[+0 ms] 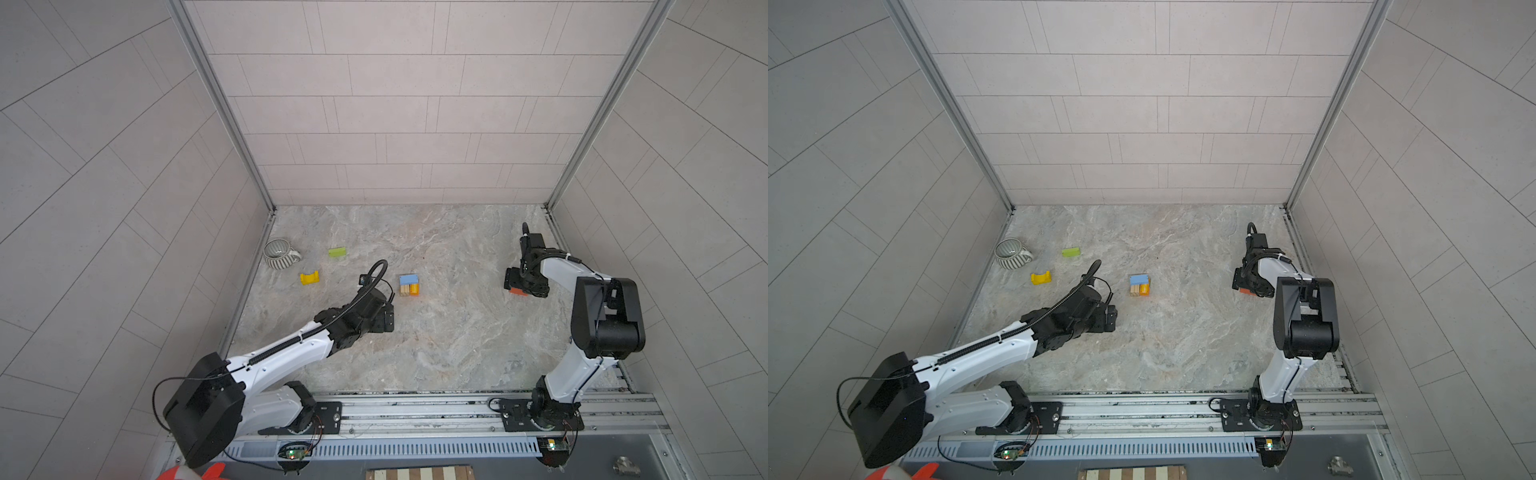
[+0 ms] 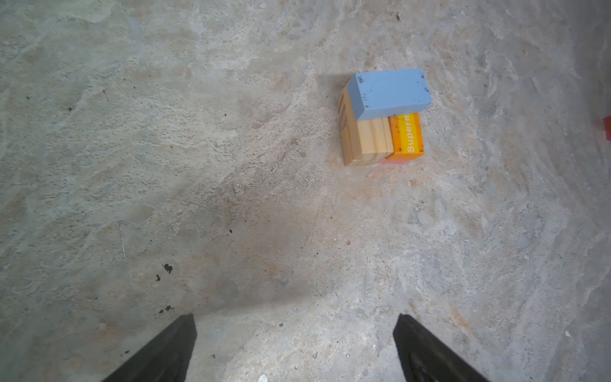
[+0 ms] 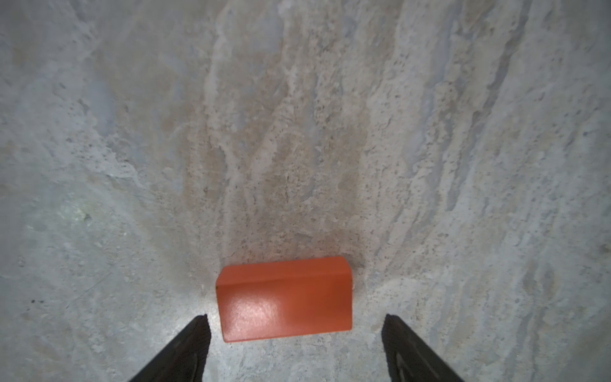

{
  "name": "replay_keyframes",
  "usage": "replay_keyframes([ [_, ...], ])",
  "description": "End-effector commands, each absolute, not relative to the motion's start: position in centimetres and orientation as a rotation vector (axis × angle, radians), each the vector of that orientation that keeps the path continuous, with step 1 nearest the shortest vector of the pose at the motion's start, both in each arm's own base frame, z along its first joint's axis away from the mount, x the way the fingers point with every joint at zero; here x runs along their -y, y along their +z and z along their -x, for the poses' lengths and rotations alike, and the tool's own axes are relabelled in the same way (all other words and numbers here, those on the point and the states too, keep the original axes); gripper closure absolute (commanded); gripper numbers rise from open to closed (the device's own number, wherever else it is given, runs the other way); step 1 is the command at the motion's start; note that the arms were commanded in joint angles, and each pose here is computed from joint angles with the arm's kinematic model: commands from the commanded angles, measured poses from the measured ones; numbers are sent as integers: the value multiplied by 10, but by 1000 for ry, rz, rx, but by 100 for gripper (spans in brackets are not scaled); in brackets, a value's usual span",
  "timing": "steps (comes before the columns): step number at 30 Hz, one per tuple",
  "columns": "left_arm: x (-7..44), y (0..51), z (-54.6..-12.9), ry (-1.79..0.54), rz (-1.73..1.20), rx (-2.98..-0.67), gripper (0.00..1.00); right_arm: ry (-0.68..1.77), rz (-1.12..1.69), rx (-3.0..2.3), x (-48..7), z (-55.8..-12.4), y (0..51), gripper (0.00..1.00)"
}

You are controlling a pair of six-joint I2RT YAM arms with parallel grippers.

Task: Build the wood block tower
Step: 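Withdraw the left gripper while the right gripper grasps the red-orange block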

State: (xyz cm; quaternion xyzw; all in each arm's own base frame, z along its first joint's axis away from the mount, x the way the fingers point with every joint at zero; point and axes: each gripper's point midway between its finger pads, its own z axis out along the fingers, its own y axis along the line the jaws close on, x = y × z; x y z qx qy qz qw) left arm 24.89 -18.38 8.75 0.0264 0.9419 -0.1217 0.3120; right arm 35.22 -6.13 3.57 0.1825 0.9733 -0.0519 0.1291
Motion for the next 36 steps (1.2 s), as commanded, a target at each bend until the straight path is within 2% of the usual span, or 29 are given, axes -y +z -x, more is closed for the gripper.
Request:
replay_keyframes([
  [1, 183, 88, -252, -308, -66, -2468, 0, -175, -564, -2843, 65, -351, 34, 18],
  [6, 181, 87, -252, -296, -64, -2471, 0, -192, -588, -2842, 67, -351, 32, 25],
  [13, 180, 85, -252, -284, -59, -2471, 0, -162, -591, -2868, 63, -351, 27, 45],
  [16, 179, 85, -252, -279, -51, -2470, 0, -161, -598, -2860, 63, -350, 30, 50],
  [26, 166, 88, -256, -233, -15, -2441, 0, -129, -557, -2813, 46, -347, 61, 55],
  [36, 145, 82, -261, -250, 106, -2440, 0, -67, -367, -2779, -25, -351, 100, 55],
])
